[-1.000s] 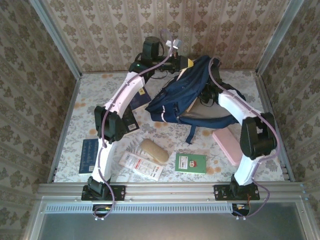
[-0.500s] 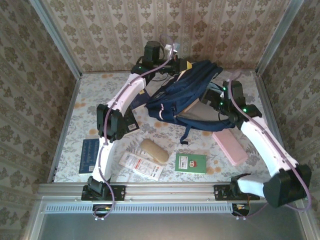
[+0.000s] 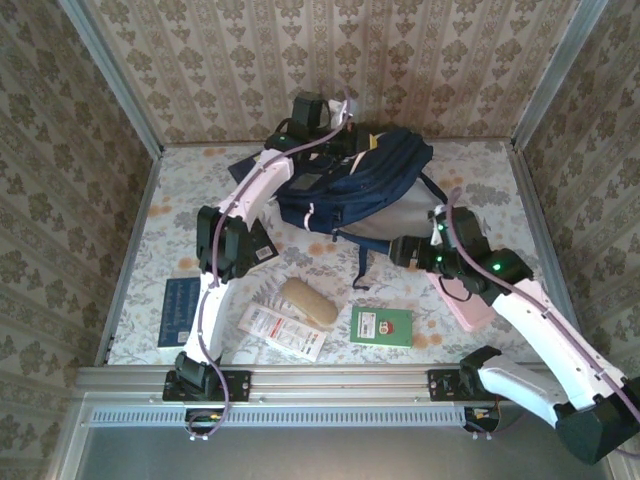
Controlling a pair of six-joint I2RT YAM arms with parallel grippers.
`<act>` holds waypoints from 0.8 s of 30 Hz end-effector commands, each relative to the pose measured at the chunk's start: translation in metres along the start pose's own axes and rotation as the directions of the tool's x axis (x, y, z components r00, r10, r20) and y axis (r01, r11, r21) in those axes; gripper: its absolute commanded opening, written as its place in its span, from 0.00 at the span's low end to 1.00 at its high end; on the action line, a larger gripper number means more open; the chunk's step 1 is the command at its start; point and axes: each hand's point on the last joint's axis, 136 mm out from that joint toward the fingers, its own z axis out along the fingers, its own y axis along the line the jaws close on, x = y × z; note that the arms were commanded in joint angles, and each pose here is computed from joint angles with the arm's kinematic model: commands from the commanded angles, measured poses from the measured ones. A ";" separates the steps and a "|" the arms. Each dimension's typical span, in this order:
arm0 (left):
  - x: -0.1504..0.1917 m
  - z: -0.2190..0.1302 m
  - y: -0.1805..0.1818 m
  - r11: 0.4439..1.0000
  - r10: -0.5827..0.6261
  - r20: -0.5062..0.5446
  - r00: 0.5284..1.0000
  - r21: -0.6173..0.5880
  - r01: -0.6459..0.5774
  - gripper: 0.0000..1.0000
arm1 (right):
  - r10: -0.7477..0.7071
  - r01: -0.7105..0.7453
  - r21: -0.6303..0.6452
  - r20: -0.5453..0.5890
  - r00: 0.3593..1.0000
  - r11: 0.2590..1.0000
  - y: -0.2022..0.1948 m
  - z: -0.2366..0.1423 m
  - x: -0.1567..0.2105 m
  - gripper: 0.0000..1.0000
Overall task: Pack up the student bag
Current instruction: Pick up the glasses case at the center of the table.
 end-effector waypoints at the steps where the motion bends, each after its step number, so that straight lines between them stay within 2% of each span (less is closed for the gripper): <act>1: -0.009 0.001 0.013 0.998 0.047 0.028 0.999 -0.030 -0.046 0.00 | -0.150 0.153 0.000 -0.171 0.974 0.988 0.009 0.011 0.043 0.97; 6: 0.005 0.015 0.017 1.000 0.011 -0.024 1.000 0.004 -0.011 0.00 | -0.387 0.373 -0.107 -0.218 0.896 0.922 0.056 0.029 0.078 0.97; 14: 0.012 0.009 0.005 0.999 0.010 -0.058 0.998 0.037 -0.008 0.00 | -0.661 0.632 -0.192 -0.218 0.718 0.751 0.133 0.074 0.118 1.00; 18: 0.014 0.004 0.001 0.999 0.008 -0.064 0.998 0.045 -0.005 0.00 | -0.719 0.696 -0.186 -0.238 0.653 0.693 0.156 0.106 0.129 1.00; 24: 0.016 -0.003 -0.002 0.998 -0.005 -0.071 0.997 0.062 0.010 0.00 | -0.738 0.715 -0.198 -0.283 0.613 0.670 0.169 0.140 0.141 1.00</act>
